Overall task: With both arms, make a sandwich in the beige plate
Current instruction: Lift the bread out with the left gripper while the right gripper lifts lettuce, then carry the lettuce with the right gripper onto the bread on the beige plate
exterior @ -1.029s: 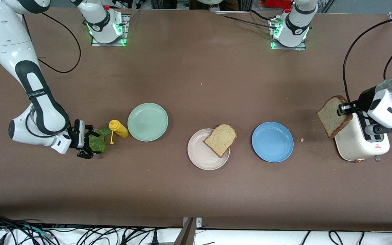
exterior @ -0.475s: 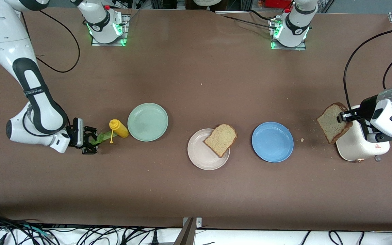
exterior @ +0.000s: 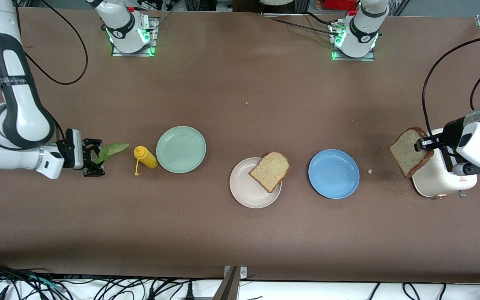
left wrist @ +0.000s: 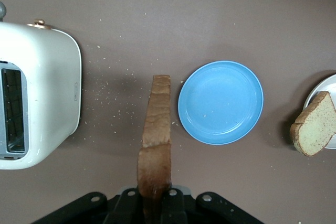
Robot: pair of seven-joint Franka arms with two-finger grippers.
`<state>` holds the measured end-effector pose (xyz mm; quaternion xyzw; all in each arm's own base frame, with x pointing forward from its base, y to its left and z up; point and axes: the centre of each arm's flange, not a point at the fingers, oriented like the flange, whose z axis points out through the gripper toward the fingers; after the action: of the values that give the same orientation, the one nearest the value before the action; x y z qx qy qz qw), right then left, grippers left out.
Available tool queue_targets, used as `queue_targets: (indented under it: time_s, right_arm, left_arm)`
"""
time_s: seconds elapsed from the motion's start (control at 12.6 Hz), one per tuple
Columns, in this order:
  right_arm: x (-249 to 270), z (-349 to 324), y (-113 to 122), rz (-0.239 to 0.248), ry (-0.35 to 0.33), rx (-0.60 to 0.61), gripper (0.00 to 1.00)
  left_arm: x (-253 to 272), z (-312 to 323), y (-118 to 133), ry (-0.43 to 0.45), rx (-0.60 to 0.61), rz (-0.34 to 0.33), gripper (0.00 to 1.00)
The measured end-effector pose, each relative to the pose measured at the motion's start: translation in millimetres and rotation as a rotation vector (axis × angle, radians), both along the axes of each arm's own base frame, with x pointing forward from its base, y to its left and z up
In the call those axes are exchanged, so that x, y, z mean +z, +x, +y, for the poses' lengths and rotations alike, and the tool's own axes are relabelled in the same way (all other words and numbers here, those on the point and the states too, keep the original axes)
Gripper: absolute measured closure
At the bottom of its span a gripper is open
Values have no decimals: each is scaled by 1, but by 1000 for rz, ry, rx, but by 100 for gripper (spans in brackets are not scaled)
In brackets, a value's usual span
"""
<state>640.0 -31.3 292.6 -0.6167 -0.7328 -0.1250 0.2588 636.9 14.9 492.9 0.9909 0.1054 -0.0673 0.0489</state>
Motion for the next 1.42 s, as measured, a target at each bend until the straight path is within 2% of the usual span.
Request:
queue_targets:
  time_s: [0.24,0.47,0.71,0.95,1.11,1.27,1.42]
  right_arm:
    - [40,4,-4,84,-2,-25,100]
    - [63,23,-4,171,-31,-103,100]
    - [75,102,-3,239,-108,-163,100]
    - [90,197,-5,265,-251,-319,100]
    - [98,261,-13,256,-331,-445,100]
    - [93,314,-17,262,-324,-564,100]
    - [79,355,-15,299,-279,-686,100]
  left_arm:
    - [-5,4,2,12,9,6,92]
    - [-8,-1,12,66,22,-4,92]
    - [-9,-24,16,76,13,-4,92]
    - [-15,-30,17,66,-5,8,92]
    - [-17,-30,17,72,-12,11,92]
    - [-18,-32,17,56,-16,13,92]
    - [-18,-27,17,49,-12,13,92]
